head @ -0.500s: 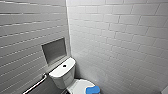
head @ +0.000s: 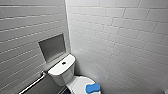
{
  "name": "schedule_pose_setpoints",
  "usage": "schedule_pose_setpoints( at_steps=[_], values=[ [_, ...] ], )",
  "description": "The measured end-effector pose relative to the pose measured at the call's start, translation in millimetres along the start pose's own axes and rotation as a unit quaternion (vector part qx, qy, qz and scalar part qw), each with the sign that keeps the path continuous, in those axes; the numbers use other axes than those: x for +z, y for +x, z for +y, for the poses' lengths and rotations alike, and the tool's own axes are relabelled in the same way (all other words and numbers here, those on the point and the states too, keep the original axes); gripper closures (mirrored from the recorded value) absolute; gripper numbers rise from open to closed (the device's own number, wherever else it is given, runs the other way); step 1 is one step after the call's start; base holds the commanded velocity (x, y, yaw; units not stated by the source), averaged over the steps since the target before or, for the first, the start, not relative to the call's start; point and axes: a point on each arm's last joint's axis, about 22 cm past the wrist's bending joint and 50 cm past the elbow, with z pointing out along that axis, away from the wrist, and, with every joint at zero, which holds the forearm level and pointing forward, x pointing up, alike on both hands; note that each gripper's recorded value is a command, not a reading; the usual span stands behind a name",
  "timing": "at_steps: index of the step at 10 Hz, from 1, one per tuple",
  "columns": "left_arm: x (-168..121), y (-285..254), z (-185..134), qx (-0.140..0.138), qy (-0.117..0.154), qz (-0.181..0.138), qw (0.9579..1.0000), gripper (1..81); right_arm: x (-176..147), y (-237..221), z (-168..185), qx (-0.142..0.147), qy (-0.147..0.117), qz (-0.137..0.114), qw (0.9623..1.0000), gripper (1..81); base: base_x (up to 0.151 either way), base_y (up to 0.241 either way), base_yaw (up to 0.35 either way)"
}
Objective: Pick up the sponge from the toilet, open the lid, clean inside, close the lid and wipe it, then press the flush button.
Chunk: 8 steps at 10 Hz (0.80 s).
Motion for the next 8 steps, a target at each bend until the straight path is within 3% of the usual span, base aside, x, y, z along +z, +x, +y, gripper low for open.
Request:
schedule_pose_setpoints(
  at_steps=[2, 5, 8],
  values=[
    [3, -5, 5, -0.006, -0.004, -0.011, 0.9999, 1.0, -9, 47, 8, 0.007, -0.008, 0.018, 0.9998, 1.0, 0.0, 0.0, 0.0],
    [8, 18, 3, -0.001, -0.005, 0.0, 1.0, 1.0, -30, 122, 31, 0.01, -0.032, 0.058, 0.9977, 1.0, 0.0, 0.0, 0.0],
    [13, 38, -1, 0.004, -0.004, 0.011, 0.9999, 1.0, -45, 209, 27, 0.001, -0.034, 0.108, 0.9935, 1.0, 0.0, 0.0, 0.0]
  ],
)
